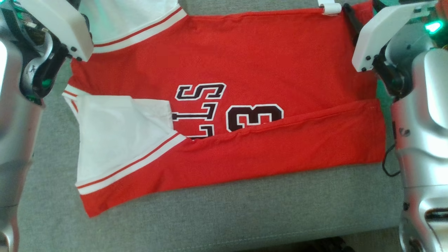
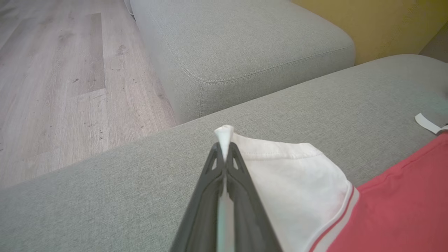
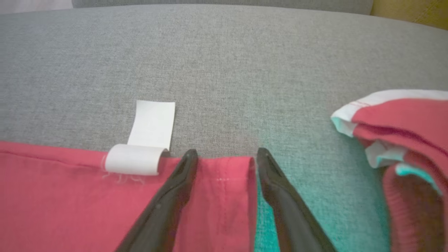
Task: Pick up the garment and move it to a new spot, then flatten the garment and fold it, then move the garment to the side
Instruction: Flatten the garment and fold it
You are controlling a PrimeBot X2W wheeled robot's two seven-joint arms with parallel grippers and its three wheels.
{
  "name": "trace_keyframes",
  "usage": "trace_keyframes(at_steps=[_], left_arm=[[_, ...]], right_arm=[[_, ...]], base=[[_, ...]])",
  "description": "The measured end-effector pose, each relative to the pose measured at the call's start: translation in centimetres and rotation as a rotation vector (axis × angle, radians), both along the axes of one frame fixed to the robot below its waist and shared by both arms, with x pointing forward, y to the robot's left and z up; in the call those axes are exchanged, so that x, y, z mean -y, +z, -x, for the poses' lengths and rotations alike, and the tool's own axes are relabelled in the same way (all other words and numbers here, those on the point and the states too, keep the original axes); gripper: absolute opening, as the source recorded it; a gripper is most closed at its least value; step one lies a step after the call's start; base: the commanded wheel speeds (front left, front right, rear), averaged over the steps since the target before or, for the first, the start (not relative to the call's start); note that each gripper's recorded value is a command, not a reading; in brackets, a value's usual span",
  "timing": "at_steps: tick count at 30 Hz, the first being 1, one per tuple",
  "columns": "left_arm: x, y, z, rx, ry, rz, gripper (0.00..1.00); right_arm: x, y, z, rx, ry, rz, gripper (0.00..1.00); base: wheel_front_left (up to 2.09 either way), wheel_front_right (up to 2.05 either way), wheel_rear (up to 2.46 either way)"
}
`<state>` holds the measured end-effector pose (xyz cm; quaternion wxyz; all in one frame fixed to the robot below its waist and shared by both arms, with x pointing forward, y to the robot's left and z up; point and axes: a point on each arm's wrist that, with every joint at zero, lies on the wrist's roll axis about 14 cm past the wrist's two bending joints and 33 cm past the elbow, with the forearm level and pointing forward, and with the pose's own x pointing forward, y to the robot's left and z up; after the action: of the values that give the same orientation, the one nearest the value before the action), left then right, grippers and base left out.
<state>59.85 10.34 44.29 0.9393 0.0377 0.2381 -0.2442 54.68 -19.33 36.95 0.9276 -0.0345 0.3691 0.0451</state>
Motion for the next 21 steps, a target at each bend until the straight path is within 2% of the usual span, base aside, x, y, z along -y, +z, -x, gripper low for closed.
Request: trace_keyframes(at_steps=[1, 4, 5, 6, 9, 15, 21], left_arm=[[0.0, 0.2, 0.0, 0.005, -0.001, 0.001, 0.00], [0.2, 0.6, 0.3, 0.018, -0.010, 0.007, 0.00], [0.2, 0.8, 0.3, 0.021, -0.012, 0.007, 0.00], [0.2, 0.9, 0.3, 0.024, -0.012, 0.008, 0.00], [0.4, 1.5, 0.4, 0.036, -0.018, 0.022, 0.00], [0.7, 3.2, 1.6, 0.087, -0.026, 0.062, 0.00], [-0.3, 4.5, 4.9, 0.147, 0.009, 0.120, 0.00]], right_arm=[[0.0, 0.1, -0.1, -0.002, 0.001, -0.001, 0.53], [-0.2, 0.2, -0.4, -0.010, 0.001, -0.016, 0.22], [-0.3, 0.3, -0.4, -0.009, 0.000, -0.020, 0.03], [-0.2, 0.2, -0.4, -0.012, 0.001, -0.020, 0.00], [-0.3, 0.7, -0.5, 0.012, 0.006, -0.021, 0.00], [-1.0, 3.4, -1.0, 0.140, 0.023, -0.051, 0.00], [-1.4, 3.8, 1.7, 0.190, 0.024, -0.088, 0.00]], base=[[0.00, 0.00, 0.00], [0.00, 0.00, 0.00], [0.00, 0.00, 0.00], [0.00, 0.00, 0.00], [0.00, 0.00, 0.00], [0.00, 0.00, 0.00], [0.00, 0.00, 0.00]])
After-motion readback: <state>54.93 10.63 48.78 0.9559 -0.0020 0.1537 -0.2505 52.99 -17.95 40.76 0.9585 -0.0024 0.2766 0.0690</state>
